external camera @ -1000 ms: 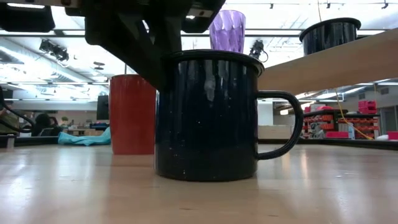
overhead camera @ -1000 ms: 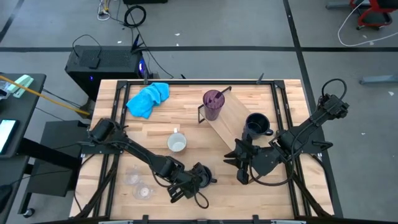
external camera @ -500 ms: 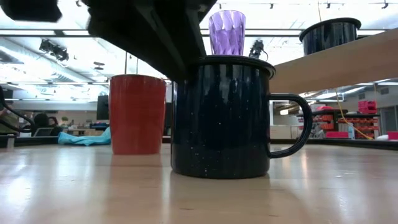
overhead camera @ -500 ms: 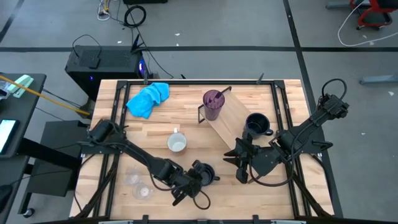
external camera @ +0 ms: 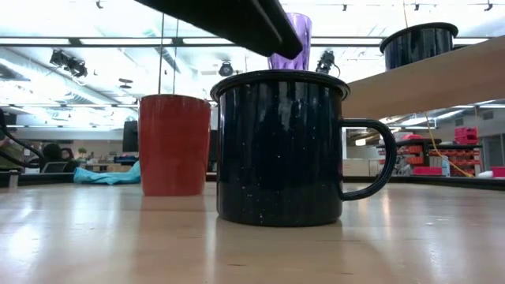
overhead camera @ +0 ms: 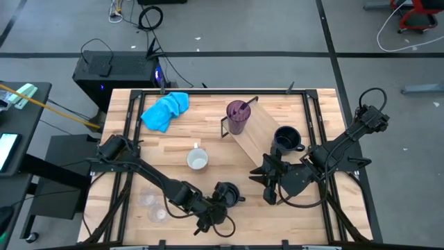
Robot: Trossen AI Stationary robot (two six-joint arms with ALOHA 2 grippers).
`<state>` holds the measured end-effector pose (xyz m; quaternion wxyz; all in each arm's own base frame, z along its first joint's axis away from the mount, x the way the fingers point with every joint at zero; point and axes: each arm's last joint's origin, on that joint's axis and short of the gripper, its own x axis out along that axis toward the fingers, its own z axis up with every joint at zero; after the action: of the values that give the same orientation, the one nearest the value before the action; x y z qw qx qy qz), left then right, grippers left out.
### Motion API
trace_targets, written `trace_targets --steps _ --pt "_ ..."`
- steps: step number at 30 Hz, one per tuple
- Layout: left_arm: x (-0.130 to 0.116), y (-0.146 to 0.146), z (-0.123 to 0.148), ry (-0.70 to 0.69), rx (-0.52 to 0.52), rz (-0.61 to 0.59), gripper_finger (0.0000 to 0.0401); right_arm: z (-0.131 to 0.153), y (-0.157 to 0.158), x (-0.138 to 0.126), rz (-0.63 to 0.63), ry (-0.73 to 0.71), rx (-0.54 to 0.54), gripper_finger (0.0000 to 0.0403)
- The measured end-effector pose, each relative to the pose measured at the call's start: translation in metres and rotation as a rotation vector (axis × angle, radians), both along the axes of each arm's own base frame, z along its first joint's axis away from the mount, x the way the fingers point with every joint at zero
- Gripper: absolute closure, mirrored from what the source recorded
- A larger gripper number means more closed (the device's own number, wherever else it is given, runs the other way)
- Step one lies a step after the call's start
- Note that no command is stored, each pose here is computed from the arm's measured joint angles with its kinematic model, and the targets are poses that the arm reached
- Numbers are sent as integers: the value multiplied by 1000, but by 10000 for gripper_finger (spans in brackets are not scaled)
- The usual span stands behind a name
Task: Stack small to large cups/mugs on shelf
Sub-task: Put the black mug on the shelf aligned with the other black mug
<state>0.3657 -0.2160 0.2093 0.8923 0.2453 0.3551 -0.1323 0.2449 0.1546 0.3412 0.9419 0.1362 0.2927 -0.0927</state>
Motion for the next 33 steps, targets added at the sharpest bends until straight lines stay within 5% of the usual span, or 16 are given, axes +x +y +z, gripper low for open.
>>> trace_targets --steps 9,22,33 --pt "1 4 -1 10 -57 86 250 0 0 0 -7 -5 -14 314" --pt "3 12 -16 76 36 106 265 0 0 0 -9 -5 -12 314" --pt "4 15 -15 78 100 48 329 0 -1 0 -19 -4 0 314"
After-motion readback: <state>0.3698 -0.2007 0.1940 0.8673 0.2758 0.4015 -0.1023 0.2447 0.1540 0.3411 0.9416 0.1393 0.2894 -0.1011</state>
